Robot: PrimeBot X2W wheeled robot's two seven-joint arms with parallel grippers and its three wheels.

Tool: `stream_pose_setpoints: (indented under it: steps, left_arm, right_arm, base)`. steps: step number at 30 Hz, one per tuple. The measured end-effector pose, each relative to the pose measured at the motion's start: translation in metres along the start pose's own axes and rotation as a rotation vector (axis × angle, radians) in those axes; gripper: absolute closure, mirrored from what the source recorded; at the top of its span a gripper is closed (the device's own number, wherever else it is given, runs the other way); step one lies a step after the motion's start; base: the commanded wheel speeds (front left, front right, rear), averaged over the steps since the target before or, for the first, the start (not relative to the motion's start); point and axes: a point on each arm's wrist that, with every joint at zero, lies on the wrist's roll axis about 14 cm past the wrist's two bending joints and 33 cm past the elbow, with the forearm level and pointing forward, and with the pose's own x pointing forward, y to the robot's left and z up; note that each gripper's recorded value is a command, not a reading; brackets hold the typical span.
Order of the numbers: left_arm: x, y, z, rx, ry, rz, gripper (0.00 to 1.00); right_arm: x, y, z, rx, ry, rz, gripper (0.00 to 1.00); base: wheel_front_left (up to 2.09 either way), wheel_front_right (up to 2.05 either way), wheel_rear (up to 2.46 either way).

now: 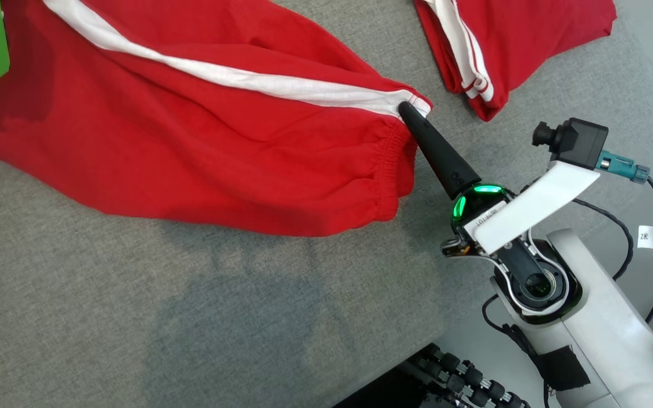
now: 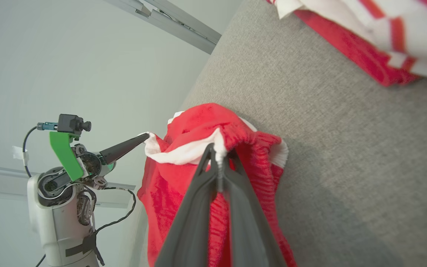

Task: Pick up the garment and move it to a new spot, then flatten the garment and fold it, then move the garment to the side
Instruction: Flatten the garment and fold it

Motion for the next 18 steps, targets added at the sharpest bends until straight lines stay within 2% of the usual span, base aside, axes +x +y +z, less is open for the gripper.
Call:
stream_pose_setpoints:
  steps: [5,12,14,16,18]
  left_arm:
    - [0.016,-0.008,0.011,-0.002,-0.012,-0.031,1.0]
    - [0.022,0.002,0.019,-0.004,-0.005,0.008,1.0]
    - [0.021,0.004,0.023,-0.005,-0.007,0.02,1.0]
    - [0.021,0.007,0.023,-0.007,-0.002,0.031,1.0]
    - [0.023,0.011,0.021,-0.017,0.01,0.043,1.0]
  right_arm:
    - [-0.004,-0.011,0.002,0.012,-0.009,-0.039,1.0]
    - [-0.003,-0.012,-0.004,0.007,0.008,-0.043,1.0]
    - [-0.002,-0.01,-0.005,0.005,0.011,-0.037,0.91]
    - [0.0,-0.007,-0.006,0.002,0.013,-0.027,0.85]
    - [0.002,-0.003,-0.003,-0.004,0.004,-0.013,0.87]
  base:
    - [0.0,0.0,0.0]
    - [0.0,0.0,0.0]
    - [0.0,0.0,0.0]
    - [0.0,0.0,0.0]
    - [0.0,0.0,0.0]
